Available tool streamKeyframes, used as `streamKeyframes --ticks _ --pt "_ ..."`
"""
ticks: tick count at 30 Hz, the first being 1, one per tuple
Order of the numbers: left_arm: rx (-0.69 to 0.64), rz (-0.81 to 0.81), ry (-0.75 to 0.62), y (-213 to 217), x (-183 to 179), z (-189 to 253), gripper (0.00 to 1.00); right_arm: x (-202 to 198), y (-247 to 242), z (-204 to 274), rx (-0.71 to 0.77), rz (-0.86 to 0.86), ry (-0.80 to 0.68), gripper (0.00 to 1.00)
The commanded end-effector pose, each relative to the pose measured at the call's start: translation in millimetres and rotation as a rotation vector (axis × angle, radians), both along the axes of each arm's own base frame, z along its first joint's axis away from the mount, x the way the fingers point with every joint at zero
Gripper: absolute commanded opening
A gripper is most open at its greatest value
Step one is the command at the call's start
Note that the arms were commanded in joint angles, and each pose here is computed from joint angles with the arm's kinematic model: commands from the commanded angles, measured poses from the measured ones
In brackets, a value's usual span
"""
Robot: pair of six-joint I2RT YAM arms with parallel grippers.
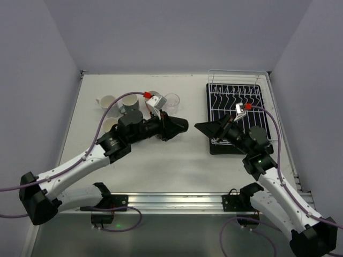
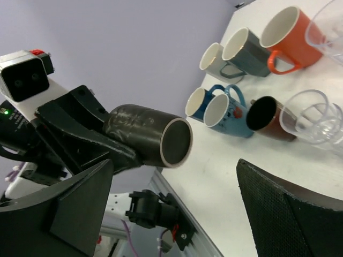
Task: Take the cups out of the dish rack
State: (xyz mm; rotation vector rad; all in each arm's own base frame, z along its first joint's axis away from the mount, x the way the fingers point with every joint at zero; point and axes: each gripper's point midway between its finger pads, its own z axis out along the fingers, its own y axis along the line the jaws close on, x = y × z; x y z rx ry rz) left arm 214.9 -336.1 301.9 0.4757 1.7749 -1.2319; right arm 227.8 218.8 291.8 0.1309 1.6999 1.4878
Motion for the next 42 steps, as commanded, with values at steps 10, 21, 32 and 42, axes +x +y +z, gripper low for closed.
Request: streamKeyframes --ticks 10,21,32,42 --pt "0.650 0.249 0.146 116.9 -16.6 -121.3 0.00 -11.3 -42.6 -24.2 -0.266 -0.185 -0.059 0.99" --pt "0.960 0.275 0.195 111.6 -10.6 -204.5 0.00 -12.9 -51.6 -27.8 -0.316 -0.219 -0.069 0.99" --pt "1.096 0.204 0.227 108.6 -14.5 -246.6 0.13 -14.8 -60.5 -26.7 -0.338 -0.258 -0.083 0.99" --pt "1.107 0.205 0.216 106.6 -10.7 -244.5 0.33 -20.3 -67.1 -13.8 -0.334 -0.283 -0.109 0.99"
